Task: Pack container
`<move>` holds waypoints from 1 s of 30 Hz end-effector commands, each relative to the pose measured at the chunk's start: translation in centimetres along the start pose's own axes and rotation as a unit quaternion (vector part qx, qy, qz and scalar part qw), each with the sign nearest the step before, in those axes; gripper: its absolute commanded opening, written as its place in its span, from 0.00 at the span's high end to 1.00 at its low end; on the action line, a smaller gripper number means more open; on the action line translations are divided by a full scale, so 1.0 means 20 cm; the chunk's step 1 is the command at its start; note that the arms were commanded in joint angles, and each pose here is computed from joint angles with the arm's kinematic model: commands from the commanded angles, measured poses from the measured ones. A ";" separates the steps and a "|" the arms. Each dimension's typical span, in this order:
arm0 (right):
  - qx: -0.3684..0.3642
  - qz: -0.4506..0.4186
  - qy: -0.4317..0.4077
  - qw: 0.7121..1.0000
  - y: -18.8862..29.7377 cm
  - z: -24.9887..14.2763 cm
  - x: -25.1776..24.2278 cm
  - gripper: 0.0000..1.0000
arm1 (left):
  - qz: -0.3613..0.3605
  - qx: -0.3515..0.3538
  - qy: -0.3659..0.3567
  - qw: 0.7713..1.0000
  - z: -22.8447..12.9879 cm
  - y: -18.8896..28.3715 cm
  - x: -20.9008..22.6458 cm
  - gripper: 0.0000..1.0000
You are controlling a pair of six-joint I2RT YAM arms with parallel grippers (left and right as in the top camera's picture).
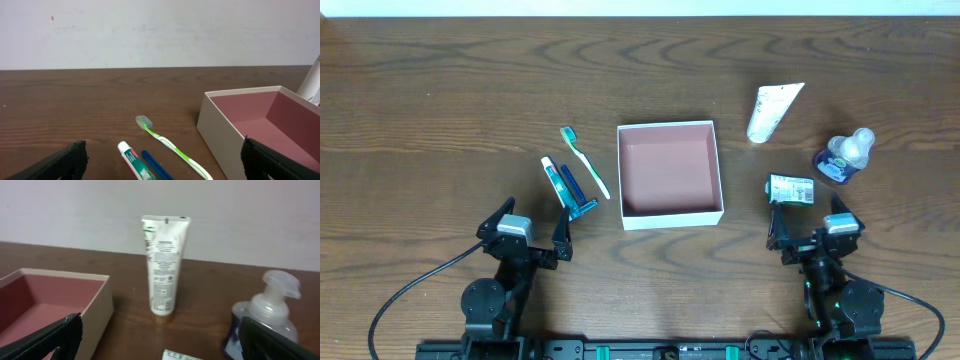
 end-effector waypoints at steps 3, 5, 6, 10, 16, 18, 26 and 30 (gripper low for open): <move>-0.010 0.030 0.035 0.999 0.02 0.21 0.07 0.01 | -0.004 0.022 0.011 1.000 -0.07 0.00 -0.01 0.02; 0.004 0.033 0.044 0.998 0.00 0.29 0.09 0.01 | -0.004 0.022 0.011 1.000 -0.07 0.00 -0.01 0.02; 0.017 0.032 0.044 0.998 -0.01 0.34 0.10 0.01 | -0.004 0.022 0.011 1.000 -0.07 0.00 -0.01 0.02; 0.085 0.029 0.036 0.995 -0.12 0.50 0.12 0.01 | -0.004 0.022 0.011 1.000 -0.07 0.00 -0.01 0.02; 0.202 0.069 0.010 0.977 -0.36 0.68 0.21 0.01 | -0.004 0.022 0.011 1.000 -0.07 0.00 -0.01 0.02; 0.243 0.099 -0.005 0.965 -0.44 0.73 0.27 0.01 | -0.004 0.022 0.011 1.000 -0.07 0.00 -0.01 0.02; 0.271 0.230 -0.047 0.933 -0.65 0.88 0.46 0.01 | -0.004 0.022 0.011 1.000 -0.07 0.00 -0.01 0.02; 0.270 0.217 -0.056 0.937 -0.69 0.87 0.44 0.14 | -0.004 0.022 0.011 1.000 -0.07 0.00 -0.01 0.02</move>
Point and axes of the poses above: each gripper's point midway between its finger pads, its own y axis back along the fingers, its own x axis along the line the jaws close on, z = x × y, the point moved 3 cm from there along y, back along the fingers, and after that the axes turned 9 degrees about -y, right-handed, at the moved point
